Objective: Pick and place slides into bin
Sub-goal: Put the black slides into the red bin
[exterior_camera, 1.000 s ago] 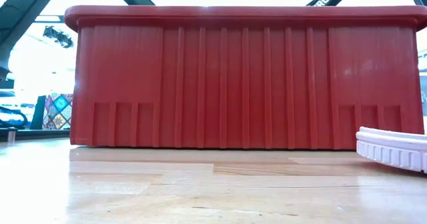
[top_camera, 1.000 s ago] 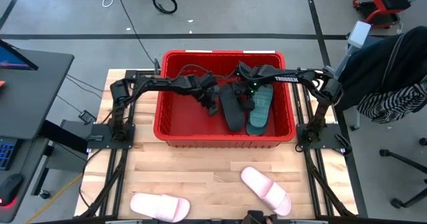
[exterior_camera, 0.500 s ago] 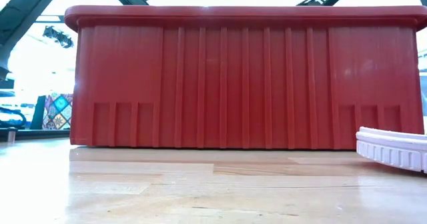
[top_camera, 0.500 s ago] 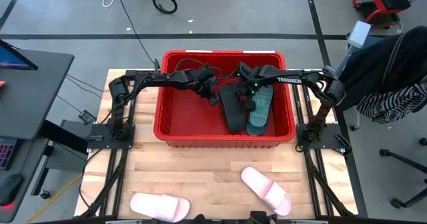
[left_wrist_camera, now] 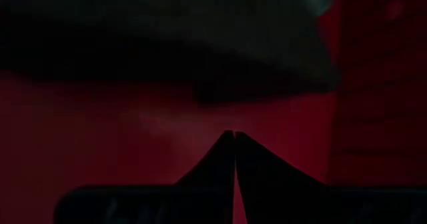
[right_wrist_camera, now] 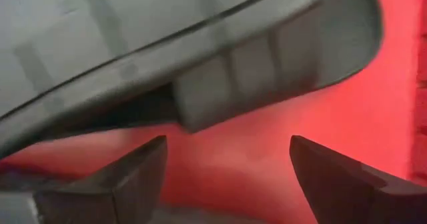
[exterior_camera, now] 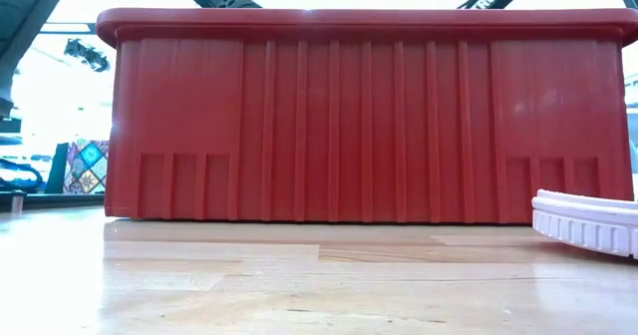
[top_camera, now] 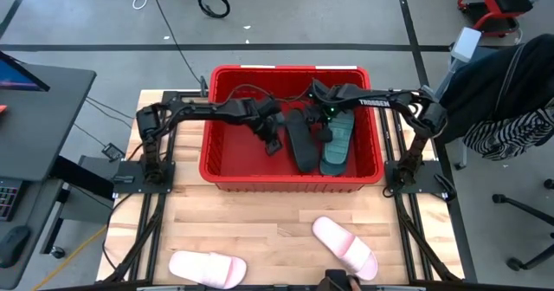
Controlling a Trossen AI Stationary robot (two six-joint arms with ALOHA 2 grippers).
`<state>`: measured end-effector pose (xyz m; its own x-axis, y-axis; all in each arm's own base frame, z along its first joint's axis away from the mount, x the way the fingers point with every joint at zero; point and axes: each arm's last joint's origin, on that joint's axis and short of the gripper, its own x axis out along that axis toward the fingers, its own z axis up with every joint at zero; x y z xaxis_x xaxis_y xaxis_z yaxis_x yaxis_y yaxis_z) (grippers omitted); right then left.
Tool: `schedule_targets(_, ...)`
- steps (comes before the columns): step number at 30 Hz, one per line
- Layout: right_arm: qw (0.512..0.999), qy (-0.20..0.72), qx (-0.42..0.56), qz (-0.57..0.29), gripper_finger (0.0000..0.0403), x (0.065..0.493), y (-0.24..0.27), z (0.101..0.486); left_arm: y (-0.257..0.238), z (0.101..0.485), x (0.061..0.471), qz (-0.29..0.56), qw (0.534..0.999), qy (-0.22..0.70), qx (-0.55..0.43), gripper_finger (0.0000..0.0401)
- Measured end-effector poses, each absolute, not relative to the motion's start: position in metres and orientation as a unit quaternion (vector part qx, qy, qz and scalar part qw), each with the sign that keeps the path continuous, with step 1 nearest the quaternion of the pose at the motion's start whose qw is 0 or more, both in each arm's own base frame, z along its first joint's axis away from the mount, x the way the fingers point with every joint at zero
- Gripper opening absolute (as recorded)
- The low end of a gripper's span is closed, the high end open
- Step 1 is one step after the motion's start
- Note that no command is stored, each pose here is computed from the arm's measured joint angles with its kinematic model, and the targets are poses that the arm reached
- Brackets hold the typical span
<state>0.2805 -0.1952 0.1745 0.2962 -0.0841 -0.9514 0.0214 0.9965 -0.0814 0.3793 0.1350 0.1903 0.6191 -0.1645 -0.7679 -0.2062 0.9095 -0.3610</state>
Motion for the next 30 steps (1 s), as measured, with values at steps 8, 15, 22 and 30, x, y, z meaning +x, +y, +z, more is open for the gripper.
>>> schedule_targets(8, 0.810, 0.580, -0.055, -0.061, 0.0322, 0.288, -0.196, 0.177, 0.134, 0.198, 0.396, 0.080, 0.907, 0.366, -0.193, 0.0006)
schedule_targets(15, 0.810, 0.582, -0.053, -0.049, 0.0322, 0.292, -0.187, 0.178, 0.160, 0.179, 0.393, 0.152, 0.891, 0.370, -0.213, 0.0011)
schedule_targets(22, 0.807, 0.587, -0.031, -0.060, 0.0322, 0.292, -0.187, 0.184, 0.177, 0.177, 0.384, 0.180, 0.879, 0.370, -0.241, 0.0011)
schedule_targets(30, 0.785, 0.617, -0.049, -0.020, 0.0322, 0.279, -0.192, 0.181, 0.171, 0.188, 0.378, 0.176, 0.873, 0.382, -0.246, 0.0010)
